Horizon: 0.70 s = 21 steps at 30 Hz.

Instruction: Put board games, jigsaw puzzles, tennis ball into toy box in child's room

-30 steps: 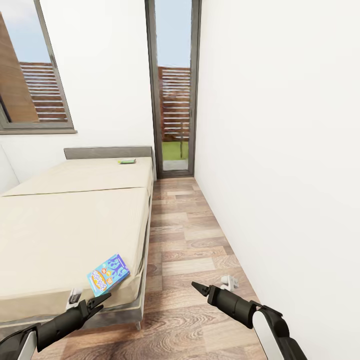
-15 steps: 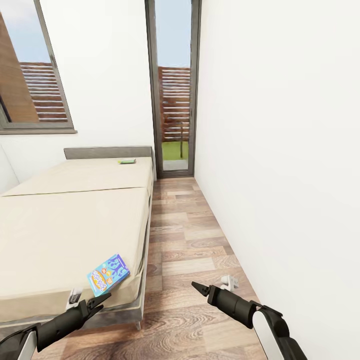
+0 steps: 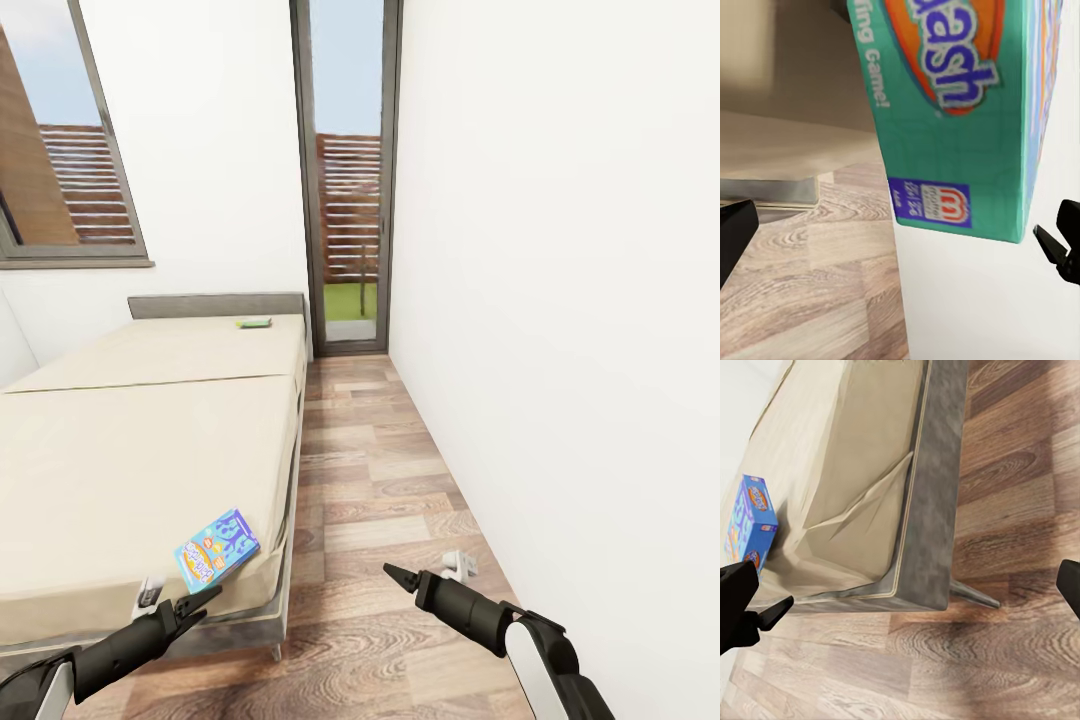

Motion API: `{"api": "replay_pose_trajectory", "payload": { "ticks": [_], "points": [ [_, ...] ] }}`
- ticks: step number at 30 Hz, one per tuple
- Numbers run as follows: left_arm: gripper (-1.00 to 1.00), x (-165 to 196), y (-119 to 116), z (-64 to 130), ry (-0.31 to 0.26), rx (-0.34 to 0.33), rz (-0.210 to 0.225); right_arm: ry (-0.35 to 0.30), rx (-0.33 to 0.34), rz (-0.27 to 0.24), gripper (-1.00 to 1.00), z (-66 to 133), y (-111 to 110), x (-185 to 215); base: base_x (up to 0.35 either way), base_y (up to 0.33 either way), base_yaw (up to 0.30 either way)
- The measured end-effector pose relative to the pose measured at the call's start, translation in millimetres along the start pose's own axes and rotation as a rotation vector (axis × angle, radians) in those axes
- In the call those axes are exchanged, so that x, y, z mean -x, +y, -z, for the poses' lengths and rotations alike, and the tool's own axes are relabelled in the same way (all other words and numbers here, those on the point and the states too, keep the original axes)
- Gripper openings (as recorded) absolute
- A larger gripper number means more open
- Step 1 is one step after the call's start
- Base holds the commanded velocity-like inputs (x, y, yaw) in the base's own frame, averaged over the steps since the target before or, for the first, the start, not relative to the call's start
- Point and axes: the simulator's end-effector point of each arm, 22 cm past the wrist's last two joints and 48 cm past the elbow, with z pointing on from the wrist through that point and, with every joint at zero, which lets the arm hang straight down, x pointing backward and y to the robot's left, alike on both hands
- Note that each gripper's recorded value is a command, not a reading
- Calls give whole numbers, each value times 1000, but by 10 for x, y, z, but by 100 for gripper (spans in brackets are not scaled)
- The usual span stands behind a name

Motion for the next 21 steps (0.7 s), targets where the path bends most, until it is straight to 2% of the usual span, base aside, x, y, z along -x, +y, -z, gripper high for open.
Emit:
{"api": "replay_pose_trajectory", "payload": {
  "ticks": [6,21],
  "points": [
    [100,77,-115,18,0,0,0,0,0,-1,100,25,95,101,0,0,0],
    [100,77,-115,18,0,0,0,0,0,-1,100,25,94,101,0,0,0]
  ]
}}
